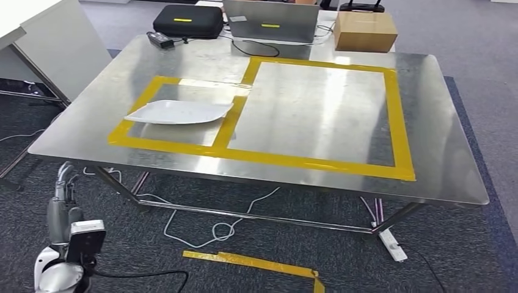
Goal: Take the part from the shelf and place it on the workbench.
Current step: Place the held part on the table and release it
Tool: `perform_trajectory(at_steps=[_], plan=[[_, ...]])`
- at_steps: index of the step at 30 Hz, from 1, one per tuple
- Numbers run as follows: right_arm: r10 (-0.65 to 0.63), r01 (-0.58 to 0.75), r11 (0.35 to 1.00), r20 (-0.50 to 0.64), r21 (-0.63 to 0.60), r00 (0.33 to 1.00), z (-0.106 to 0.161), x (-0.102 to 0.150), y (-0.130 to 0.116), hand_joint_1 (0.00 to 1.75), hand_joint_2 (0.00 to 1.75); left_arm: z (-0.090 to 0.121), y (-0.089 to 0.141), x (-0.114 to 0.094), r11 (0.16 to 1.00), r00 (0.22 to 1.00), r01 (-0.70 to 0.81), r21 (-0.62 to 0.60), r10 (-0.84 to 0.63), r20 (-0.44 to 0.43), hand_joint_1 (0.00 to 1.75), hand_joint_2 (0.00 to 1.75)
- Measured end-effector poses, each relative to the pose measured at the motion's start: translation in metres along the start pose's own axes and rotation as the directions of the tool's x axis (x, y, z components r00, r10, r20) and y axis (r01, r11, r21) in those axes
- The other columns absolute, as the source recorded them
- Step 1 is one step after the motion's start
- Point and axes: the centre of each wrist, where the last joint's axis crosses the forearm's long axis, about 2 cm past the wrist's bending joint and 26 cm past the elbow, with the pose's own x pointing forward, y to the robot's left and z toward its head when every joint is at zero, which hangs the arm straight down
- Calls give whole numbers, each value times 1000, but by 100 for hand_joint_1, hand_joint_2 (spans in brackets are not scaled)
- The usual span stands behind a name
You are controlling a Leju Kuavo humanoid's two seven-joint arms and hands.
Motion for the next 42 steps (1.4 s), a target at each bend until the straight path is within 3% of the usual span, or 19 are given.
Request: perform_trajectory(at_steps=[9, 14, 20, 23, 30, 42], plan=[[46, -45, 999, -6, 19, 999, 5, 4, 5, 0, 0, 22, 19, -29, 989, 982, 68, 132, -43, -182, 0, 0], [35, -35, 999, -33, -1, 999, 6, 5, 9, 0, 0, 43, 23, -59, 984, 934, 66, 165, -2, -359, 0, 0], [54, -54, 999, -30, 10, 998, 3, 10, 13, 0, 0, 65, 21, -93, 984, 845, 62, 167, 38, -534, 0, 0], [61, -61, 998, -29, 15, 998, 3, 10, 13, 0, 0, 81, 16, -106, 991, 794, 91, 95, -14, -607, 0, 0], [55, -54, 998, -30, 22, 998, 3, 10, 13, 0, 0, 109, 6, -121, 995, 686, 91, -49, -98, -721, 0, 0], [52, -52, 998, -13, 34, 999, 2, 12, 8, 0, 0, 129, 4, -129, 995, 574, 38, -96, -100, -813, 0, 0]])
